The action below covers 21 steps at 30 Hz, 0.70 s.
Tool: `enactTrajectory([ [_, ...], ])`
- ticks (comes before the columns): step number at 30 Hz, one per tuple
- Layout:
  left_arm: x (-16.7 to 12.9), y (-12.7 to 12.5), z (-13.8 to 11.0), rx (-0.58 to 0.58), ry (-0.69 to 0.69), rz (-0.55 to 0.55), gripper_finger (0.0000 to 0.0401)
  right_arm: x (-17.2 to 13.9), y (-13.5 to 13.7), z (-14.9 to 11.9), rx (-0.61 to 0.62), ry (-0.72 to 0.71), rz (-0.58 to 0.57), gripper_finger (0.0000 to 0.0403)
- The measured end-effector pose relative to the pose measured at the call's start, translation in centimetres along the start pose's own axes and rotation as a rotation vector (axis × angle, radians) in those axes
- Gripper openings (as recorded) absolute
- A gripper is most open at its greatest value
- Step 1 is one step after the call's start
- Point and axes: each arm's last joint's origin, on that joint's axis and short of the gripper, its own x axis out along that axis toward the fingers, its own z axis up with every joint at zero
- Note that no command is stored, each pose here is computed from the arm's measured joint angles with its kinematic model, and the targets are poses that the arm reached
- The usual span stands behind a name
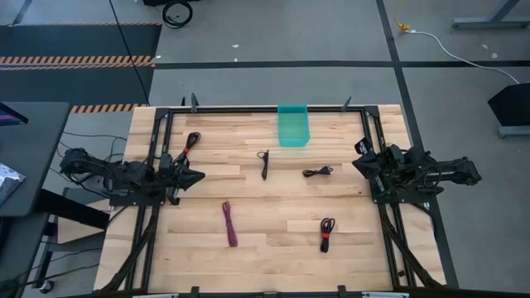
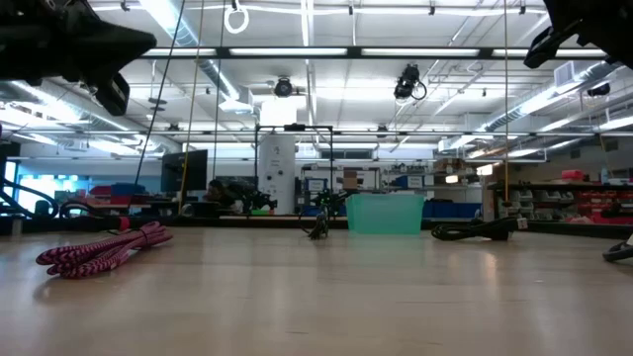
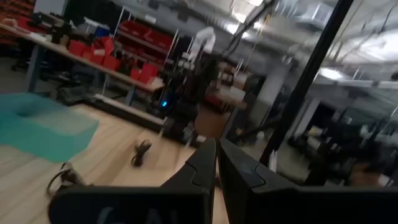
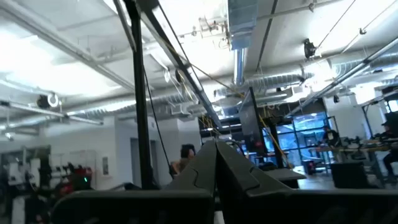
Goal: Pick and place USB-C Cables
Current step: Put the black charger cable into the green bin
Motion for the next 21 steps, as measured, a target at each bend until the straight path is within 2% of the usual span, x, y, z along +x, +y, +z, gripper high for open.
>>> enactTrajectory([
  [5, 0.0, 0.5, -0.6, 0.083, 0.043, 0.09, 0.0025, 0.0, 0.0, 0.0, 0.038, -0.003, 0.0, 0.0012],
  [11, 0.0, 0.5, -0.7, 0.093, 0.054, 0.095, 0.0025, 0.0, 0.0, 0.0, 0.037, -0.002, 0.0, 0.0012],
  [15, -0.1, 0.7, -0.6, 0.112, 0.036, 0.158, 0.003, 0.0, 0.0, 0.0, 0.037, -0.002, 0.0, 0.0012],
  [18, -0.1, 0.8, -0.6, 0.143, 0.084, 0.202, 0.0061, 0.0, 0.0, 0.0, 0.036, -0.003, 0.0, 0.0012],
  [21, -0.2, 0.6, 0.5, 0.153, 0.105, 0.296, 0.0111, 0.0, 0.0, 0.0, 0.035, -0.002, 0.0, 0.0012],
])
